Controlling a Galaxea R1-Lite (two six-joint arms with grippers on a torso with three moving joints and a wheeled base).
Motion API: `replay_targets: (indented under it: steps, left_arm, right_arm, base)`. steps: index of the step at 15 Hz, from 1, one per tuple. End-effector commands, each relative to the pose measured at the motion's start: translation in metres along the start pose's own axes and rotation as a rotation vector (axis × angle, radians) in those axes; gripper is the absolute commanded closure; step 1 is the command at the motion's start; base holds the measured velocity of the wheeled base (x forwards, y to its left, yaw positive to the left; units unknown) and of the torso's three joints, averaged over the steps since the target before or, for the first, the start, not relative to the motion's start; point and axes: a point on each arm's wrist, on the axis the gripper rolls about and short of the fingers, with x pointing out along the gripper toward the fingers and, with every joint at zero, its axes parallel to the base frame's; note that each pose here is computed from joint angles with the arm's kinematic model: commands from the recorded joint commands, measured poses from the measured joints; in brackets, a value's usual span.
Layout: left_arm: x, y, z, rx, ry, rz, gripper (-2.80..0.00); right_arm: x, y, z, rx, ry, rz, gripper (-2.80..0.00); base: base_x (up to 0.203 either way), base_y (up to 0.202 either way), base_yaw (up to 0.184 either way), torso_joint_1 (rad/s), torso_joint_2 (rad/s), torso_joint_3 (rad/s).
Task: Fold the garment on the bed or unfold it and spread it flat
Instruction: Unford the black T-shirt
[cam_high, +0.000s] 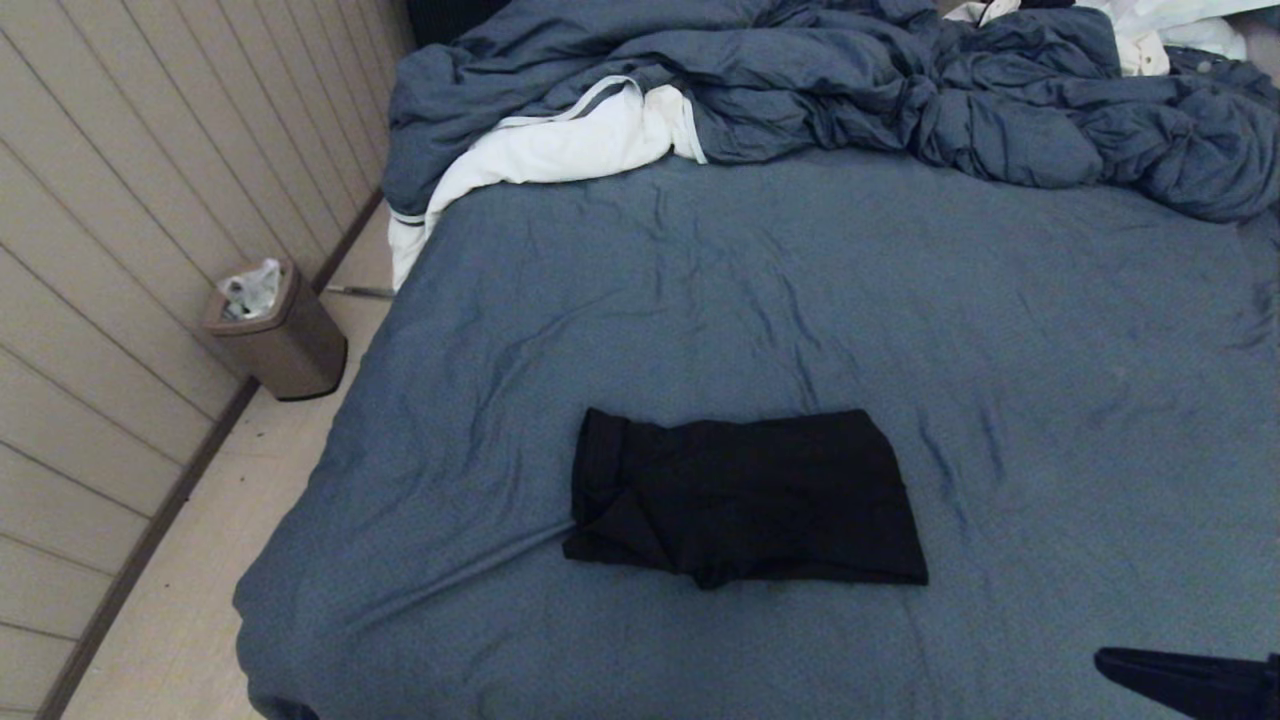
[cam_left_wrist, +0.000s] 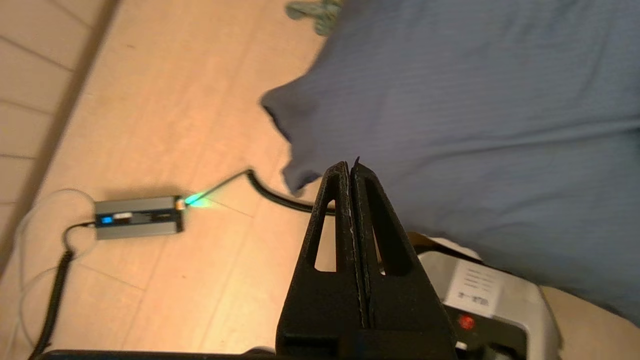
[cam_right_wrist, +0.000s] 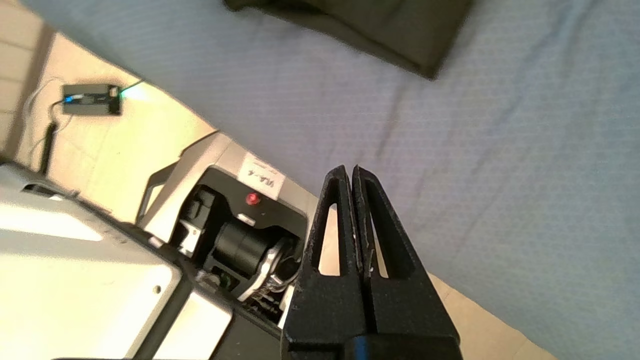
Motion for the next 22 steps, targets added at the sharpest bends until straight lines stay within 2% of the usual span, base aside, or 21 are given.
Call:
replay_targets:
  steps: [1,3,4,7,8,9,11,13,16,17,18,19,20,21,22]
  left_arm:
    - [-0.017,0.015,-0.014,-0.032,-0.081,0.010,0.00]
    - [-0.021,0.022,-0.030,0.008,-0.100,0.062,0.00]
    - [-0.018,0.022,-0.037,0.021,-0.082,0.073,0.00]
    - [-0.021,0.024,-0.061,0.021,-0.080,0.013,0.00]
    - [-0.020,0.023,-0.069,0.029,-0.074,0.028,0.00]
    - [-0.017,0.022,-0.079,0.039,-0.068,0.032,0.00]
    - [-0.004,0.023,-0.098,0.068,-0.067,-0.013,0.00]
    - [0.009,0.022,-0.107,0.068,-0.130,-0.049,0.00]
    - [0.004,0.024,-0.113,0.068,-0.261,-0.120,0.00]
    - [0.001,0.025,-0.117,0.095,-0.314,-0.137,0.00]
    - [0.003,0.025,-0.122,0.180,-0.336,-0.153,0.00]
    - [0.005,0.024,-0.122,0.209,-0.358,-0.173,0.00]
    - [0.005,0.024,-0.121,0.203,-0.387,-0.178,0.00]
    - [0.007,0.024,-0.121,0.181,-0.418,-0.184,0.00]
    - [0.007,0.024,-0.120,0.134,-0.434,-0.188,0.00]
  right_arm:
    - [-0.011,0.010,-0.006,-0.038,-0.050,-0.003,0.00]
    - [-0.026,0.023,-0.019,-0.079,-0.110,-0.024,0.00]
    - [-0.029,0.028,-0.028,-0.081,-0.102,-0.016,0.00]
    - [-0.025,0.033,-0.051,-0.090,-0.048,0.054,0.00]
    - [-0.022,0.033,-0.056,-0.091,-0.035,0.069,0.00]
    - [-0.019,0.033,-0.063,-0.089,-0.025,0.076,0.00]
    - [-0.014,0.033,-0.079,-0.096,-0.034,0.075,0.00]
    - [-0.015,0.036,-0.093,-0.125,-0.099,0.014,0.00]
    - [-0.022,0.040,-0.110,-0.138,-0.246,-0.167,0.00]
    - [-0.019,0.038,-0.113,-0.118,-0.284,-0.249,0.00]
    - [-0.017,0.035,-0.110,-0.109,-0.364,-0.312,0.00]
    - [-0.016,0.033,-0.107,-0.109,-0.443,-0.359,0.00]
    - [-0.015,0.030,-0.107,-0.089,-0.479,-0.417,0.00]
    - [-0.015,0.030,-0.107,-0.075,-0.481,-0.433,0.00]
    - [-0.015,0.030,-0.108,-0.075,-0.478,-0.432,0.00]
  base:
    - [0.000,0.000,0.000,0.000,0.00,0.000]
    - [0.000,0.000,0.000,0.000,0.00,0.000]
    - [0.000,0.000,0.000,0.000,0.00,0.000]
    - [0.000,0.000,0.000,0.000,0.00,0.000]
    - [0.000,0.000,0.000,0.000,0.00,0.000]
    - [0.000,0.000,0.000,0.000,0.00,0.000]
    - [0.000,0.000,0.000,0.000,0.00,0.000]
    - [0.000,0.000,0.000,0.000,0.00,0.000]
    - [0.000,0.000,0.000,0.000,0.00,0.000]
    - [0.000,0.000,0.000,0.000,0.00,0.000]
    - [0.000,0.000,0.000,0.000,0.00,0.000]
    - [0.000,0.000,0.000,0.000,0.00,0.000]
    - [0.000,0.000,0.000,0.000,0.00,0.000]
    - [0.000,0.000,0.000,0.000,0.00,0.000]
    - [0.000,0.000,0.000,0.000,0.00,0.000]
